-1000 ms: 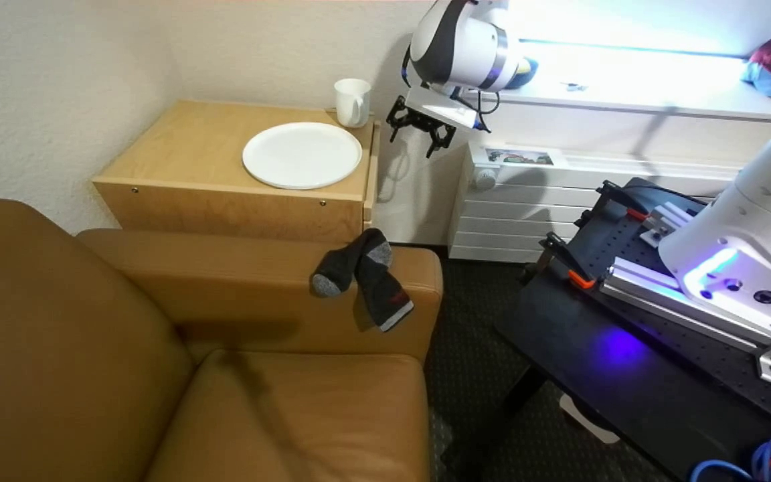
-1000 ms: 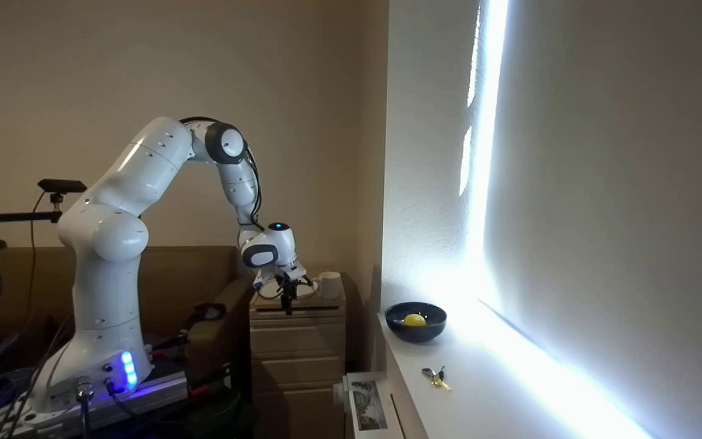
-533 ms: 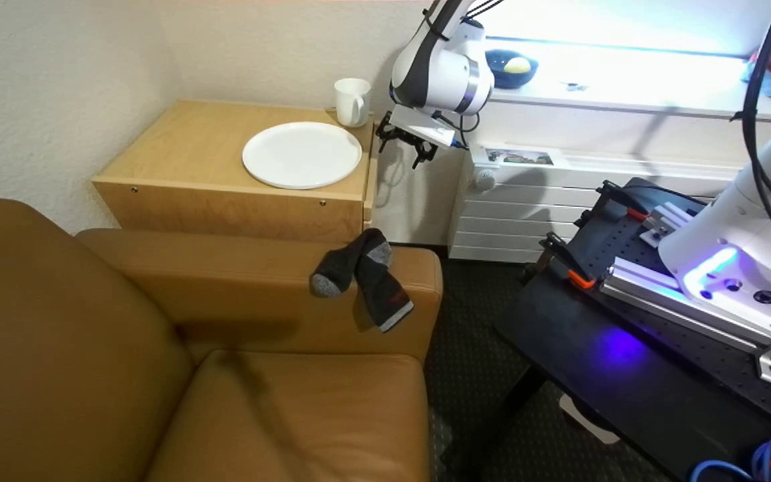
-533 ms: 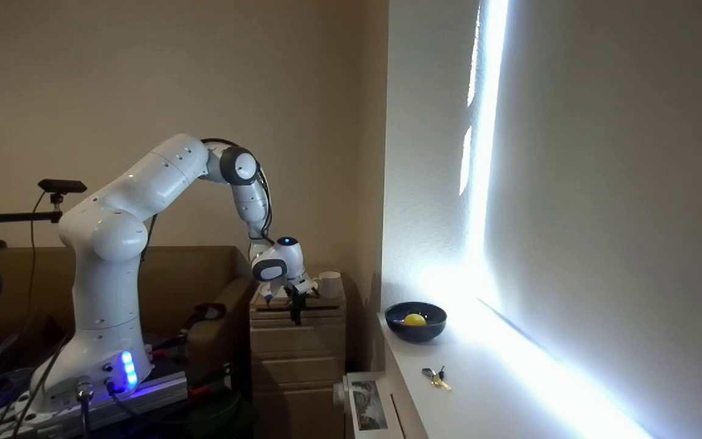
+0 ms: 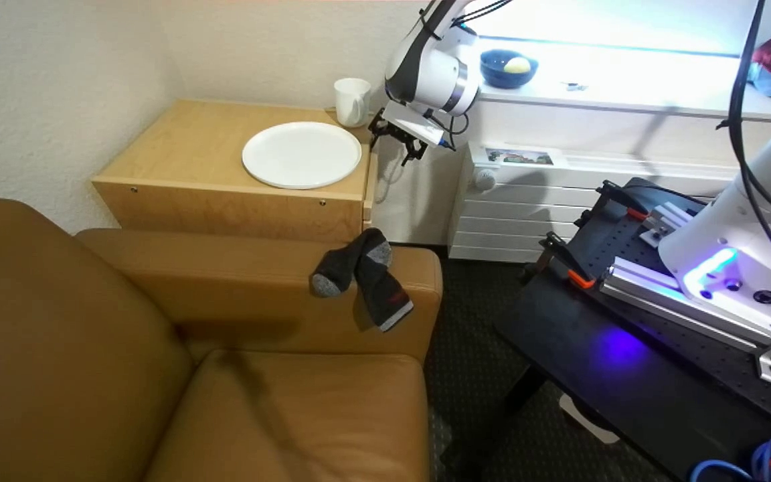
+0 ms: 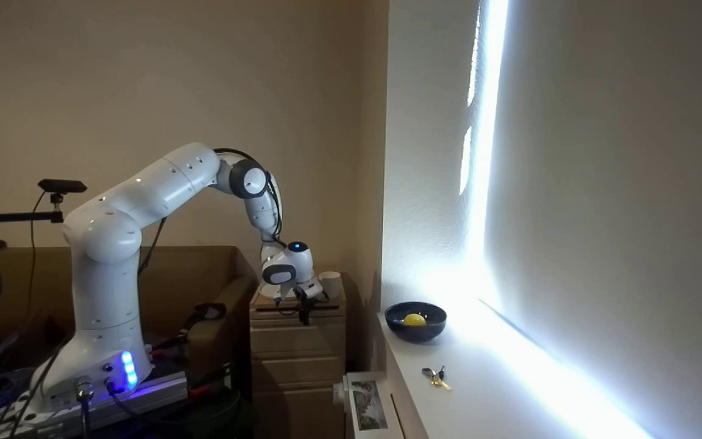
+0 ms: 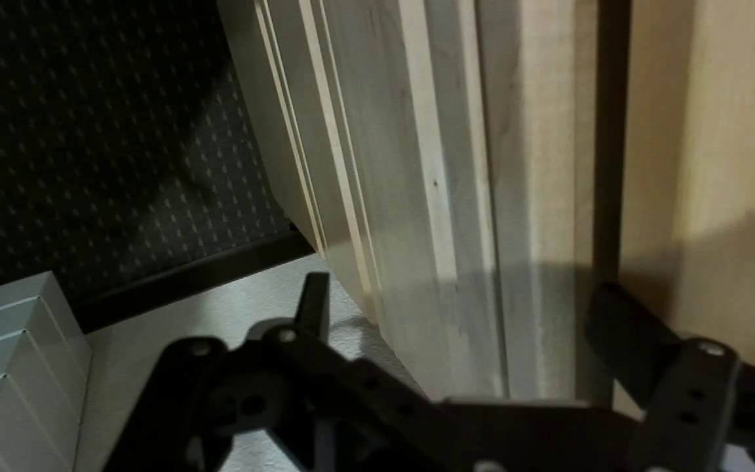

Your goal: Open the first top drawer then put the white cup on the drawer, then put the lemon in the white cup

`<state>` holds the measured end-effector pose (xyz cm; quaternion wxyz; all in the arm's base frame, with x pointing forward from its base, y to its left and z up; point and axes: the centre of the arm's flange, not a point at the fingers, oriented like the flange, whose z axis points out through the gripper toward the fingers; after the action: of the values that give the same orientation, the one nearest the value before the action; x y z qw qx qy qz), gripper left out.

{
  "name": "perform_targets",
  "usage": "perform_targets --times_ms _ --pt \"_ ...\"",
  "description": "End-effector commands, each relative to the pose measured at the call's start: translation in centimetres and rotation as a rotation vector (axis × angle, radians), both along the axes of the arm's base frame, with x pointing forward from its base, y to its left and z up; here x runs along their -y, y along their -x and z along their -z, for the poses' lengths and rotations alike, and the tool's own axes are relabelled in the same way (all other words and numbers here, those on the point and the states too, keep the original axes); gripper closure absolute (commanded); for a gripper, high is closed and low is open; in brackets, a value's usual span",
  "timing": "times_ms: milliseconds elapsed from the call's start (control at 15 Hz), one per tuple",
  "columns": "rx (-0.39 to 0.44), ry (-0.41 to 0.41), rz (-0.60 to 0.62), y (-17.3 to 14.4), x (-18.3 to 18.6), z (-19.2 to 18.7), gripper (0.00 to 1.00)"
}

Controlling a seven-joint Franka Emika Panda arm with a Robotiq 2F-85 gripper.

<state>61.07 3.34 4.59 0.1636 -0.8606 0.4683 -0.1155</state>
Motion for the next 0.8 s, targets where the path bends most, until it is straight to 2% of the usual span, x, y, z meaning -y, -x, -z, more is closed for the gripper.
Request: perform_targets --times_ms 0,200,400,733 --pt "0.008 -0.050 -0.050 -1.0 -0.7 1.8 0.00" --pt "0.015 -0.057 -0.086 -1.2 -1.3 2.1 0.00" --pt "0.022 -0.029 -0.135 -1.1 -1.6 2.4 0.00" --pt "0.054 0.185 -0.283 0.1 -2.1 3.3 0.00"
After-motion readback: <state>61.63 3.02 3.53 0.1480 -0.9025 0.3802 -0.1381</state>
